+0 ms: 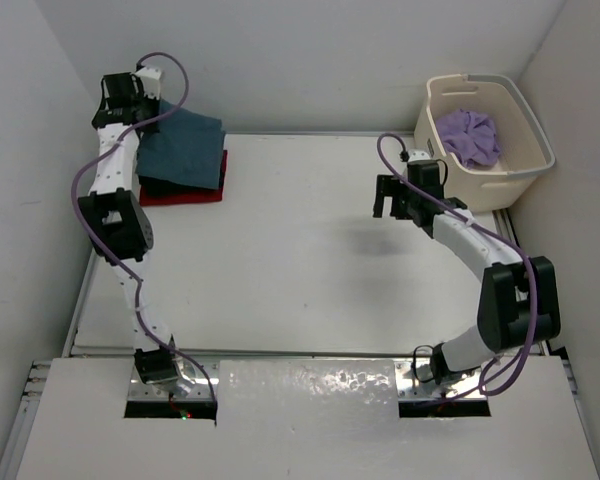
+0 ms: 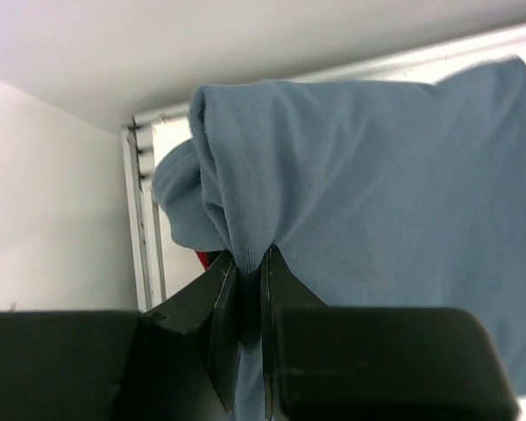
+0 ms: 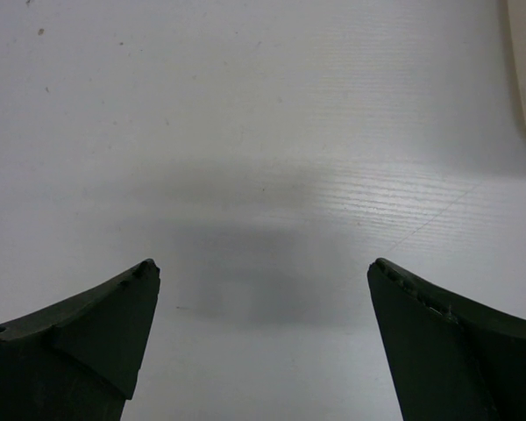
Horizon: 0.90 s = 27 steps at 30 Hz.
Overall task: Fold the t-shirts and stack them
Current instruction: Put the neatly folded tshirt into the corner of the board with the left arm
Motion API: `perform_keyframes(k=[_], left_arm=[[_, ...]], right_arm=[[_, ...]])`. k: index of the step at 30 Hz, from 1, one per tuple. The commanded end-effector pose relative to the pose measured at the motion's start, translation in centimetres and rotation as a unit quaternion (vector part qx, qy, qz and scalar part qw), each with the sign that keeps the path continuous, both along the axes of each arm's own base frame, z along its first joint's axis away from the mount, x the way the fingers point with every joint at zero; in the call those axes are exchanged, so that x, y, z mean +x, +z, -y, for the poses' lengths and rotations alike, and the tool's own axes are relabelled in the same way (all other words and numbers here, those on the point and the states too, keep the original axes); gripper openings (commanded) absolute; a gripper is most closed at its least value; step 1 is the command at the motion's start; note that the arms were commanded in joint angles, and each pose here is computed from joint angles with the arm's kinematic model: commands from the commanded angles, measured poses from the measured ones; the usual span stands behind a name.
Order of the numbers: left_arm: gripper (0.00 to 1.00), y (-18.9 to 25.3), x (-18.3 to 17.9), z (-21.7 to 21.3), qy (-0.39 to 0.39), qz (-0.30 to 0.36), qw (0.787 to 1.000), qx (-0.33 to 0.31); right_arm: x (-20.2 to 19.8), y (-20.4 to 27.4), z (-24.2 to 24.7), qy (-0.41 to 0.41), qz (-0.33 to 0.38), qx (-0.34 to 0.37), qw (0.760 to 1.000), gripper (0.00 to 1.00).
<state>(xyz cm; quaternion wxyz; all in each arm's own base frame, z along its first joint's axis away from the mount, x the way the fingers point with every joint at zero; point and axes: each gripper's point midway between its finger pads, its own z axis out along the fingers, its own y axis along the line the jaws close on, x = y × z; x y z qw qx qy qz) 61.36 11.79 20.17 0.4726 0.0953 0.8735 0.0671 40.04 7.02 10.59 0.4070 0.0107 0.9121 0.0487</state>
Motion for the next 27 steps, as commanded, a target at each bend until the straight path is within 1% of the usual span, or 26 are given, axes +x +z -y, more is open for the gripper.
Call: perform_keyframes(k=[1,2,3,5,6,7,11,12,14,15,16,17,18,20,21,22,23,24,25,26,27], left_arm=[[0.0,3.3,2.8,-1.8,0.014,0.074,0.997,0.022],[0.0,3.2,2.9,-2.1,0.02,0.078,0.997,0.021],[0.03,3.1,2.9,-2.5,0.027,0.08,0.996,0.017],[0.38,3.3,2.8,-3.0,0.04,0.086,0.995,0.022],[0.89,3.6,2.7,-3.5,0.053,0.088,0.994,0.027],[0.99,4.1,2.5,-3.7,0.058,0.091,0.994,0.029],[1.0,6.3,1.7,-3.3,0.062,0.105,0.992,0.021],[1.0,7.9,1.2,-3.3,0.071,0.117,0.99,0.017],[1.0,9.2,0.6,-3.4,0.093,0.129,0.987,0.002],[1.0,11.2,-0.1,-3.3,0.098,0.144,0.985,-0.003],[1.0,11.8,-0.6,-3.1,0.102,0.146,0.984,-0.012],[1.0,12.7,-0.9,-2.5,0.102,0.154,0.982,-0.035],[1.0,14.8,-1.8,-1.8,0.099,0.171,0.979,-0.048],[1.0,16.0,-2.7,-0.5,0.088,0.177,0.977,-0.084],[1.0,17.7,-3.6,0.4,0.094,0.19,0.97,-0.119],[1.0,17.6,-4.3,1.0,0.097,0.181,0.969,-0.139],[1.0,18.0,-4.7,2.7,0.088,0.178,0.962,-0.189],[1.0,20.1,-6.2,4.0,0.075,0.194,0.956,-0.209],[1.0,18.2,-6.1,5.9,0.063,0.18,0.955,-0.227],[1.0,18.2,-6.5,7.0,0.073,0.187,0.949,-0.243],[1.0,20.0,-8.0,8.4,0.07,0.211,0.944,-0.243]], right_arm=[[1.1,1.9,-1.0,0.011,0.021,0.028,0.999,0.99],[1.1,1.9,-1.2,0.014,0.019,0.032,0.999,0.99],[1.1,2.1,-1.4,0.016,0.019,0.038,0.999,0.99],[1.1,2.7,-2.0,0.027,0.028,0.051,0.998,0.99],[1.2,2.9,-2.1,0.028,0.029,0.052,0.998,0.99],[1.1,3.1,-2.0,0.027,0.03,0.05,0.998,0.99],[1.1,4.7,-1.8,0.026,0.05,0.048,0.997,0.99],[1.2,5.2,-1.8,0.027,0.056,0.047,0.997,0.99],[1.1,6.1,-1.8,0.032,0.062,0.045,0.997,0.99],[1.2,6.7,-1.7,0.033,0.068,0.043,0.996,0.99],[1.2,7.1,-1.6,0.034,0.069,0.04,0.996,0.99],[1.4,8.0,-1.5,0.035,0.08,0.034,0.996,0.99],[1.5,8.6,-1.5,0.037,0.084,0.033,0.995,0.99],[1.7,9.6,-1.0,0.035,0.091,0.014,0.995,0.99],[2.5,11.0,-0.6,0.028,0.105,0.004,0.994,0.99],[2.3,11.0,0.0,0.016,0.093,-0.008,0.996,0.99],[2.6,11.5,0.6,0.002,0.091,-0.02,0.996,0.99],[3.7,13.0,1.6,-0.019,0.103,-0.039,0.994,0.99],[3.9,13.3,2.1,-0.029,0.097,-0.053,0.993,0.99],[4.4,13.9,2.8,-0.044,0.1,-0.067,0.992,0.99],[5.5,16.8,4.2,-0.077,0.126,-0.082,0.986,0.99]])
